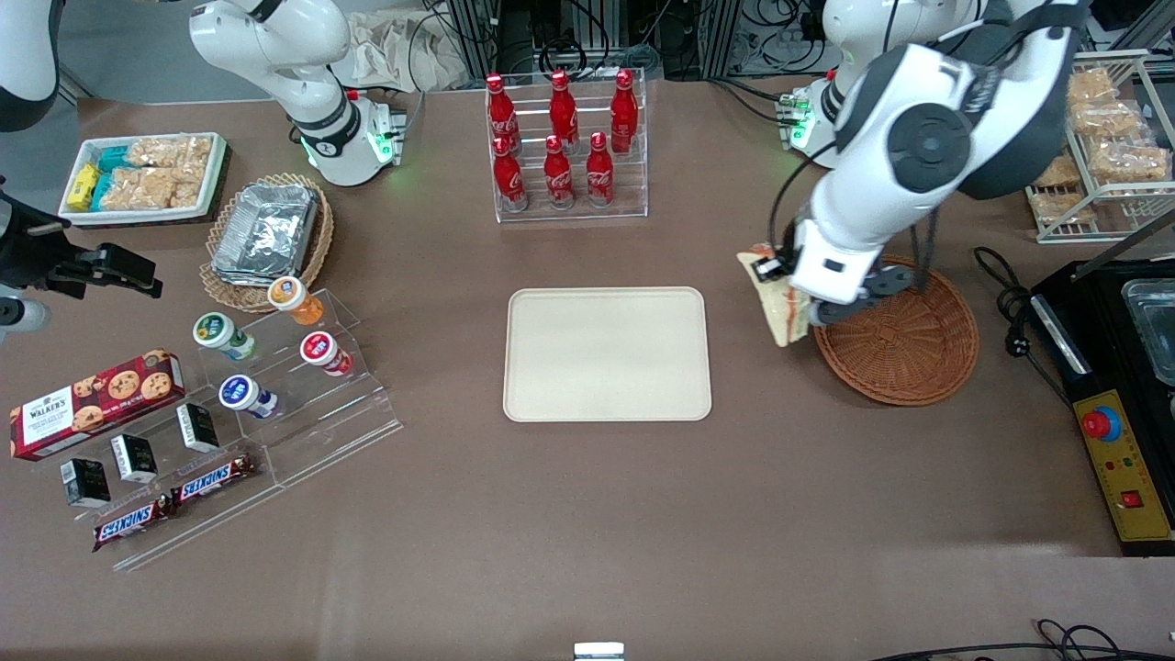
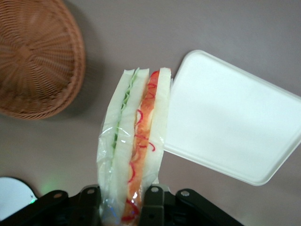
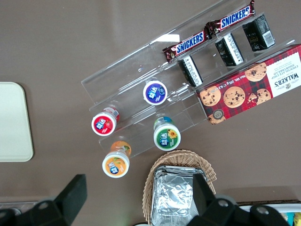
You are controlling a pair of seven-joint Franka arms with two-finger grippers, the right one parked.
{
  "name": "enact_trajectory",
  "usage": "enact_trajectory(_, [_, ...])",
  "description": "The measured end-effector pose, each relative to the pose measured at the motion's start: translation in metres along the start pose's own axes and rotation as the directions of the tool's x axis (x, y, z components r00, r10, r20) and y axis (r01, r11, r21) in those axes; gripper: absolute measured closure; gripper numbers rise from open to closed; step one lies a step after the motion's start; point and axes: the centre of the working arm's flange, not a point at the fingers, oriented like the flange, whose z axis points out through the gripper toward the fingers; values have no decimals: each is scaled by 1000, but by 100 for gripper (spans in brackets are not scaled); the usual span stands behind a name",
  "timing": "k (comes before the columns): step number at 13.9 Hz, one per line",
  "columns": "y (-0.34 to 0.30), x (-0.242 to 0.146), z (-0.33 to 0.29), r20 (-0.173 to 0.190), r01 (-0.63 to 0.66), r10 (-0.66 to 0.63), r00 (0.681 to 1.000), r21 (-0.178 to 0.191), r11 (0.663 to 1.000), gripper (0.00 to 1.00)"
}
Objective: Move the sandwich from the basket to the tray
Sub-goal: 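Carry the sandwich over the cream tray and lower it onto the tray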
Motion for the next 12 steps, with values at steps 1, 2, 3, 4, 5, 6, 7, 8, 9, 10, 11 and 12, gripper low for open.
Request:
enact_trajectory(1, [12, -7, 11, -16, -44, 44, 999, 8, 999, 75])
enact_trajectory(2, [22, -13, 25, -27, -84, 84, 996, 13, 996, 75])
enact_trajectory(3, [31, -19, 40, -36, -120, 120, 992, 20, 993, 75])
enact_trajectory(4, [38, -22, 56, -48, -150, 152, 987, 33, 988, 75])
enact_trajectory(5, [44, -21, 72, -59, -176, 178, 982, 45, 983, 75])
enact_trajectory(6, [50, -19, 88, -66, -198, 201, 977, 46, 979, 75])
enact_trajectory(7, [57, -17, 104, -72, -220, 222, 972, 41, 975, 75])
enact_trajectory(8, [64, -15, 122, -79, -243, 246, 966, 41, 969, 75])
enact_trajectory(9, [70, -12, 140, -86, -271, 274, 958, 53, 961, 75])
enact_trajectory(10, [75, -10, 160, -95, -303, 310, 946, 80, 949, 75])
enact_trajectory(11, [79, -9, 179, -99, -332, 342, 934, 107, 937, 75])
enact_trajectory(12, [83, -8, 198, -98, -353, 365, 926, 120, 928, 75])
